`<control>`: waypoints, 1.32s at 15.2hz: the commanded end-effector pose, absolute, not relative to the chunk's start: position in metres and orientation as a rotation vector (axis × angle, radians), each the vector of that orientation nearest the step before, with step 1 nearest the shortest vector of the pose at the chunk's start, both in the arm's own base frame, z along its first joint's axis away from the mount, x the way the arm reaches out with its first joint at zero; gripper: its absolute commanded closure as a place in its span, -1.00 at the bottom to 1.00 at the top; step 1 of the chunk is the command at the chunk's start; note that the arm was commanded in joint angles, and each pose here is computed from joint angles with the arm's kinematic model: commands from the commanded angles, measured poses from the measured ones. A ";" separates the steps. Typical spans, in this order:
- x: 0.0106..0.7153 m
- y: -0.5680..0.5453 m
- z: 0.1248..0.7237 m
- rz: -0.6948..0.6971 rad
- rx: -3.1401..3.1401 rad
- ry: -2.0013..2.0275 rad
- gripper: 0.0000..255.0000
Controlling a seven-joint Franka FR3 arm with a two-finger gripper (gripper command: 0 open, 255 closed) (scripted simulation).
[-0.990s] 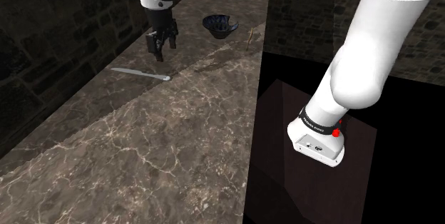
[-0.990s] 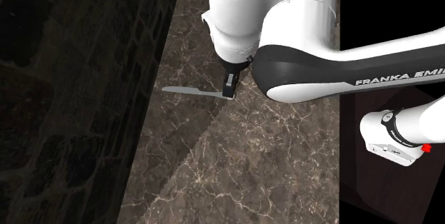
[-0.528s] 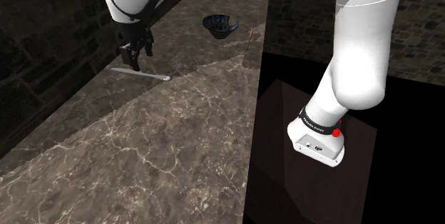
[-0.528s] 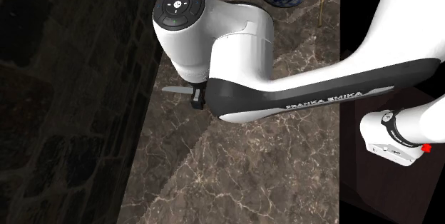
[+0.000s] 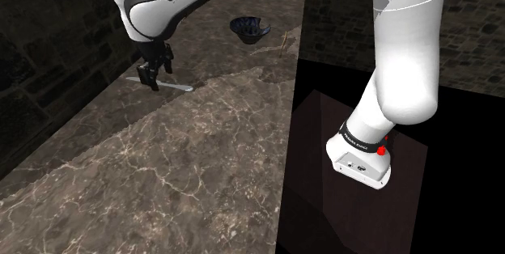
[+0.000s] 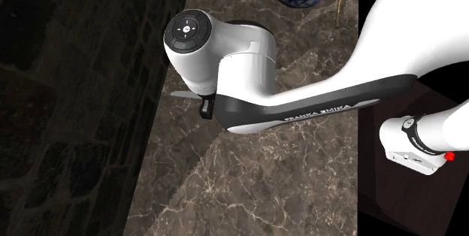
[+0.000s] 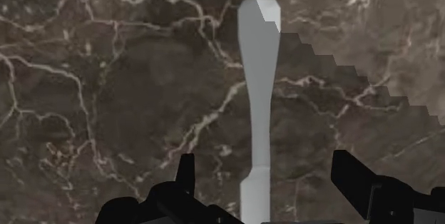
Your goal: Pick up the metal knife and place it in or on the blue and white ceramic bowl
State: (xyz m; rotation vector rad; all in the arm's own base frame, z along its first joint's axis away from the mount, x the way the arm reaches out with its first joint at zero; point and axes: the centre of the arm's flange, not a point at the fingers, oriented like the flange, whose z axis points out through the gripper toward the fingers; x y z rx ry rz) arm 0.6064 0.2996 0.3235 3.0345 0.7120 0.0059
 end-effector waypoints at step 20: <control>0.607 0.299 0.335 0.007 3.035 0.712 1.00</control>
